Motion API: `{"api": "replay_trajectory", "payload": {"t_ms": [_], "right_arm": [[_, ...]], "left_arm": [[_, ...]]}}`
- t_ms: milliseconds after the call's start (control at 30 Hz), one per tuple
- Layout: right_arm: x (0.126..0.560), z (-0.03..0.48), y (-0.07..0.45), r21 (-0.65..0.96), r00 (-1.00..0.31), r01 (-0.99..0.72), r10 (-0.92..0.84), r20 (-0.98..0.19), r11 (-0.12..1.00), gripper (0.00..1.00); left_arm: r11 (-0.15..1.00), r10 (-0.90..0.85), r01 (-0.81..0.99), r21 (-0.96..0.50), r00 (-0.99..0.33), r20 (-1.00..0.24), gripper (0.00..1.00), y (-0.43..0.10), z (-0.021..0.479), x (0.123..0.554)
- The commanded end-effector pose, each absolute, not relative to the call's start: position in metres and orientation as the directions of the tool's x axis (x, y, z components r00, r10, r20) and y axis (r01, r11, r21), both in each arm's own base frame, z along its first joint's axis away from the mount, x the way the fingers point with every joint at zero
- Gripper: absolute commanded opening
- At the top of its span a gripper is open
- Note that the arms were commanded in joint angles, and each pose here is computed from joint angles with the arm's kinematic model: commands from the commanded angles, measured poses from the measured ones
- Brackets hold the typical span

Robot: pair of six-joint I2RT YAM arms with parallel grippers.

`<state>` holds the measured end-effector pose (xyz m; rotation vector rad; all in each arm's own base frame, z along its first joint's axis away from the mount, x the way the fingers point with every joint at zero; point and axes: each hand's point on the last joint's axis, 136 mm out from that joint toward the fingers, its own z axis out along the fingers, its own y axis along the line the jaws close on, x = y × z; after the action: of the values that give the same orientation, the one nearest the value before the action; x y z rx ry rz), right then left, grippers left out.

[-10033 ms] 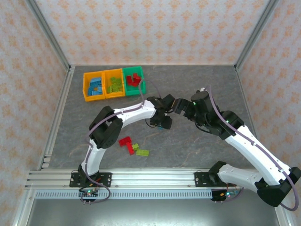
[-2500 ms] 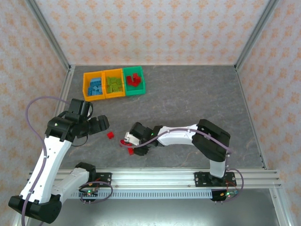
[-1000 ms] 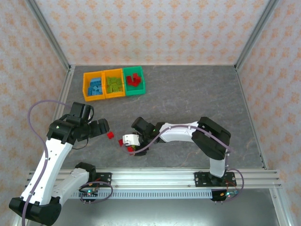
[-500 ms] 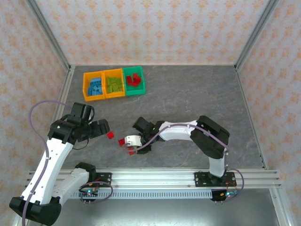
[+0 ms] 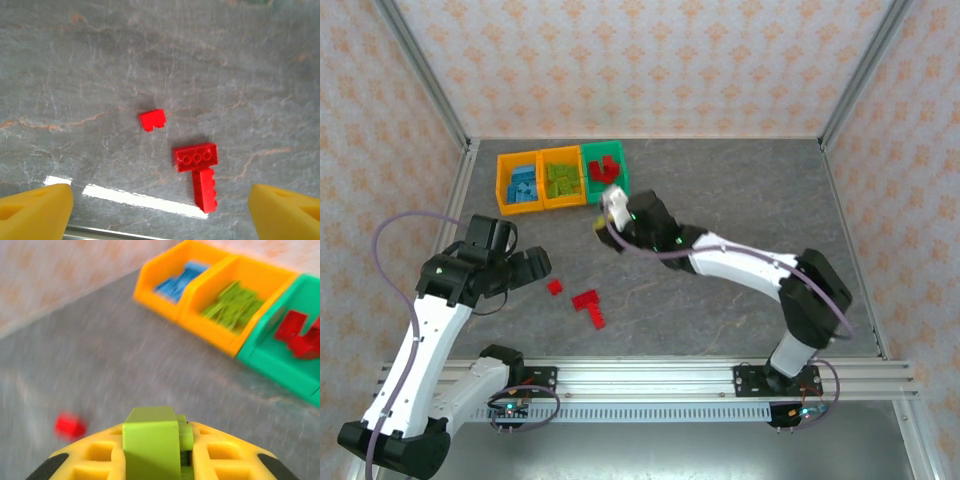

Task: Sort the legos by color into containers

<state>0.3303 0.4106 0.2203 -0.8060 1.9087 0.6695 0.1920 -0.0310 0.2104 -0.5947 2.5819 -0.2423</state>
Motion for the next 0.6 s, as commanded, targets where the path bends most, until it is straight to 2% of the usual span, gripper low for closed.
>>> {"api": "replay_trajectory", "payload": {"t_ms": [0,200,400,500,567], "right_arm": [[0.387,0.218,0.422,0.29,-0.531,-0.513,-0.034,-0.847,0.808,0.15],[0.457,0.208,0.474,0.302,-0.531,-0.479,0.001,-0.847,0.824,0.15],[0.501,0.197,0.52,0.289,-0.498,-0.501,0.002,-0.867,0.816,0.16],[0.52,0.197,0.522,0.267,-0.428,-0.487,0.039,-0.903,0.831,0.21],[0.533,0.194,0.518,0.287,-0.408,-0.475,0.081,-0.909,0.832,0.27]], "left_arm": [[0.848,-0.53,-0.439,-0.297,-0.711,-0.463,0.91,-0.022,0.231,0.202],[0.84,-0.542,-0.454,-0.295,-0.711,-0.448,0.91,-0.021,0.227,0.198],[0.846,-0.533,-0.461,-0.268,-0.724,-0.437,0.91,-0.019,0.213,0.194],[0.841,-0.541,-0.469,-0.271,-0.727,-0.422,0.92,-0.02,0.205,0.196],[0.837,-0.547,-0.474,-0.272,-0.73,-0.409,0.91,-0.022,0.2,0.196]]}}
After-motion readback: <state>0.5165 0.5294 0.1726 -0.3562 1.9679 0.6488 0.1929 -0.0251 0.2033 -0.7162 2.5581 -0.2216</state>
